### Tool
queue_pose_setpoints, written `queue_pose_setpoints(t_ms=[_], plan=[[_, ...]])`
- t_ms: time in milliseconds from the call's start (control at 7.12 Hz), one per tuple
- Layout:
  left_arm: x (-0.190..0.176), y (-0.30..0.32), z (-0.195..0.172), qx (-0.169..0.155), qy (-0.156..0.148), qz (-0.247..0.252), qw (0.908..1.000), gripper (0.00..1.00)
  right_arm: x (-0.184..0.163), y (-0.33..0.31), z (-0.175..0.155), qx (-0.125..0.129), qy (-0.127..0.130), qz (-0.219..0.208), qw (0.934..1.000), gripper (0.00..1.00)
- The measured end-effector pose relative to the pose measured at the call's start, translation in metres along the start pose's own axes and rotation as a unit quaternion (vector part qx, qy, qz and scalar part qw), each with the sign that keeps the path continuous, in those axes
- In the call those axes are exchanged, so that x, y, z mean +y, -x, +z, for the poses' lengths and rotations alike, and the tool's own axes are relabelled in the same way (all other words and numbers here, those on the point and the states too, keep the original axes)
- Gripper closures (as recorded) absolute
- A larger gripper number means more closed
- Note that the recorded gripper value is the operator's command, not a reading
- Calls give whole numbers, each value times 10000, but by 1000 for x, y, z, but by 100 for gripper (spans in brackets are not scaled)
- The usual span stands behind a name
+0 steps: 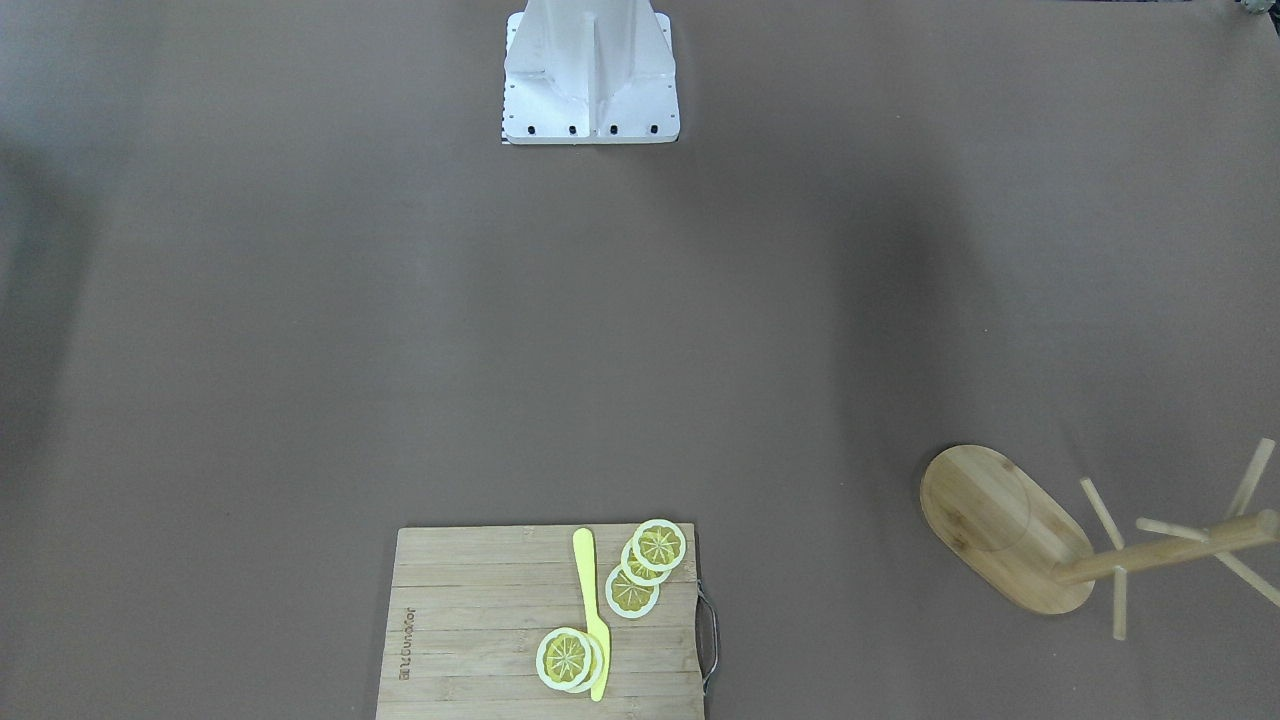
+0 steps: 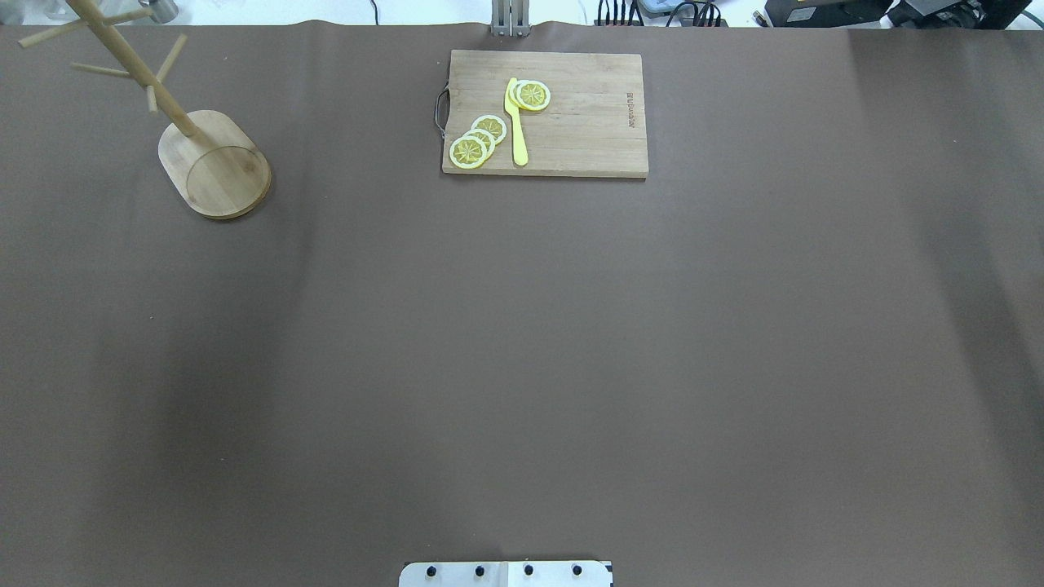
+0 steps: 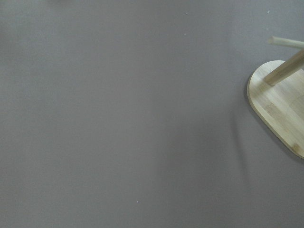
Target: Hang cup on storage rack
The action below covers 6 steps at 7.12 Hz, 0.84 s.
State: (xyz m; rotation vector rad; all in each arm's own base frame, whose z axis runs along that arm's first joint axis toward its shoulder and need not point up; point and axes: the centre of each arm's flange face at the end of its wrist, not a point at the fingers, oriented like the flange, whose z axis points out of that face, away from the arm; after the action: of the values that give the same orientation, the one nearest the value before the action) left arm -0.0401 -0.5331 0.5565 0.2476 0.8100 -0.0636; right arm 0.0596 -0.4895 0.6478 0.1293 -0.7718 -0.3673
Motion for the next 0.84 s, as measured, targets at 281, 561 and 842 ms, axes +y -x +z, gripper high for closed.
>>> queue_pose_setpoints(t_ms=[281, 561, 842], plan=[[0, -1, 0, 3, -8, 8, 10000, 2, -10, -62, 23, -3, -134, -685, 9976, 0], [-1, -1, 0, 4, -10, 10, 10000, 2, -19, -105, 56, -137, -366, -1017, 9941, 1], [-2, -1, 0, 3, 0, 1, 10000, 2, -12, -114, 69, -203, -412, -1081, 9931, 0]])
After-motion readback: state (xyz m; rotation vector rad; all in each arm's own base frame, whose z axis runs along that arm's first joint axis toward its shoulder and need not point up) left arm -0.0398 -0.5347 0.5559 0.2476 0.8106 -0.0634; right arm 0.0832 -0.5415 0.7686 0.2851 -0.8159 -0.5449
